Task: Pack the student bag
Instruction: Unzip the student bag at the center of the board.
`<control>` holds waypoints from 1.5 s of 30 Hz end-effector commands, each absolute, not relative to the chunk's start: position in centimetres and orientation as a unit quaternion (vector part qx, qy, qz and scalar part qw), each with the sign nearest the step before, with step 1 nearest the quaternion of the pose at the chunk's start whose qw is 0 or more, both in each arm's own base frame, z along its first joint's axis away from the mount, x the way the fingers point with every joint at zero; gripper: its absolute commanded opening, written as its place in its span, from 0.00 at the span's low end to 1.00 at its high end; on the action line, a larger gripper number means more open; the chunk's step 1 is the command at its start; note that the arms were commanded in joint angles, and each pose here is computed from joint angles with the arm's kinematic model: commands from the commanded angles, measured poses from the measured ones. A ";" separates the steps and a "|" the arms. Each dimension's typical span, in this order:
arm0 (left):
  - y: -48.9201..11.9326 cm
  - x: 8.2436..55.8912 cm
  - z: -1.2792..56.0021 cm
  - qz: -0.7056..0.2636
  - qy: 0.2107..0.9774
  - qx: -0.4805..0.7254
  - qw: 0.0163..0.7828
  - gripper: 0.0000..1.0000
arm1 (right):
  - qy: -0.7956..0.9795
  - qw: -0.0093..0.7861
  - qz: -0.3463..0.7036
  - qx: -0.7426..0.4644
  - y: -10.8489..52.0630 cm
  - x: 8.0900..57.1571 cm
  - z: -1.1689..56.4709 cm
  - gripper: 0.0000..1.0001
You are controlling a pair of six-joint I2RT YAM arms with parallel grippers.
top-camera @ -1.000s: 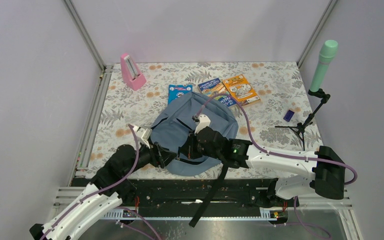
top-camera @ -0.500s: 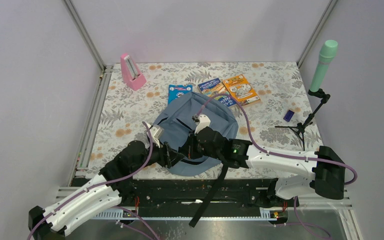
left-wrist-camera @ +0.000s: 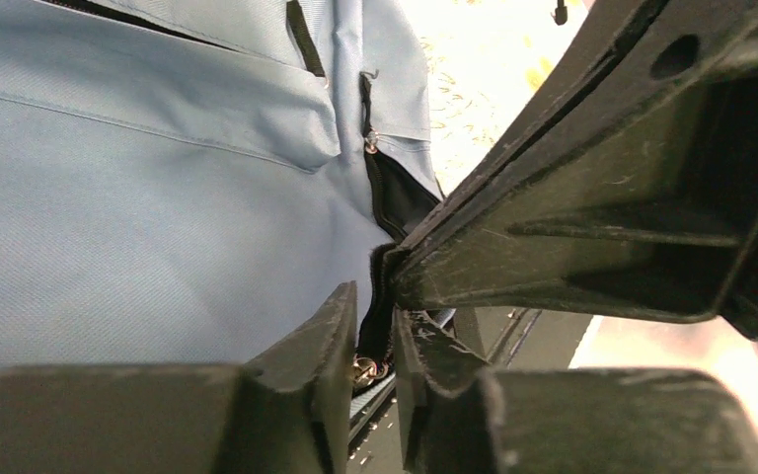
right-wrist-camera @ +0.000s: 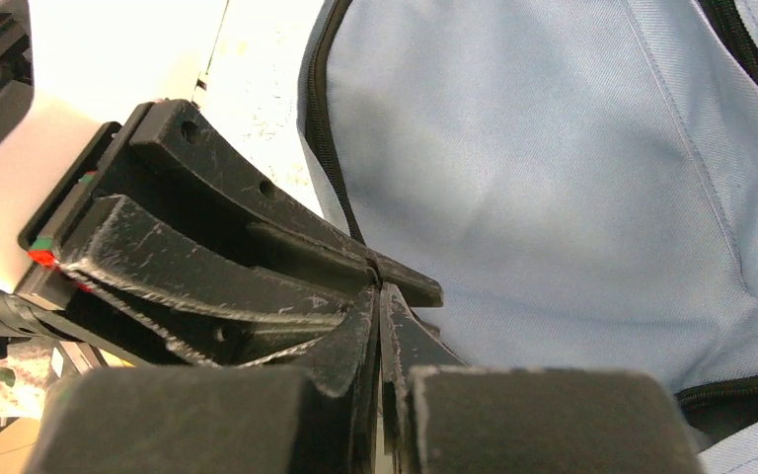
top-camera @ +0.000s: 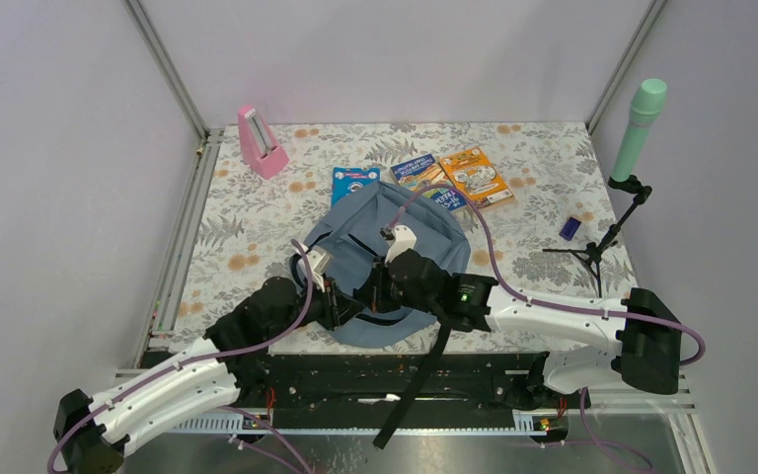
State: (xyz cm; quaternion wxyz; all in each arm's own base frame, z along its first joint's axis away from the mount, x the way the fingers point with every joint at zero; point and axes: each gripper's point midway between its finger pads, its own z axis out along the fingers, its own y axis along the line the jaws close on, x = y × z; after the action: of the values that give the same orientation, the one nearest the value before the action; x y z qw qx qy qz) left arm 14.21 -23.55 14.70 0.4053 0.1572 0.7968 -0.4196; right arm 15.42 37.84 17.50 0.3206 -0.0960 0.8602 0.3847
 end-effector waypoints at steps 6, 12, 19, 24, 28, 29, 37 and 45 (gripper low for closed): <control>-23.7 16.0 17.4 -0.418 0.776 0.122 0.456 0.00 | 0.843 0.367 0.383 -0.089 36.6 16.6 20.5 0.18; -22.3 16.9 16.3 -0.379 0.802 0.087 0.454 0.00 | 0.840 0.439 0.297 -0.118 31.4 18.4 20.1 0.76; -22.2 17.1 17.1 -0.376 0.804 0.072 0.455 0.00 | 0.746 0.456 0.339 -0.348 31.8 15.0 18.2 0.82; -22.4 17.1 17.1 -0.369 0.818 0.068 0.435 0.00 | 0.658 0.471 0.377 -0.451 33.0 12.7 17.5 0.83; -23.3 16.8 17.8 -0.389 0.814 0.077 0.425 0.00 | 0.643 0.462 0.359 -0.494 34.5 13.1 16.3 0.80; -23.5 16.6 18.1 -0.393 0.813 0.081 0.423 0.00 | 0.641 0.457 0.356 -0.503 34.9 13.1 16.2 0.80; -23.0 16.8 18.6 -0.377 0.821 0.090 0.419 0.00 | 0.629 0.410 0.396 -0.529 38.8 12.4 15.9 0.76; -22.9 17.1 19.1 -0.382 0.817 0.085 0.423 0.00 | 0.647 0.391 0.399 -0.519 40.3 12.7 14.8 0.28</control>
State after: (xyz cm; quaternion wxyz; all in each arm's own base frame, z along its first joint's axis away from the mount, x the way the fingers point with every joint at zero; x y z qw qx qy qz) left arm 16.04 -22.05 14.99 0.3835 0.0872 0.8509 -0.3484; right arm 12.67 38.36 12.66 0.3792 -0.5234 0.6646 0.3749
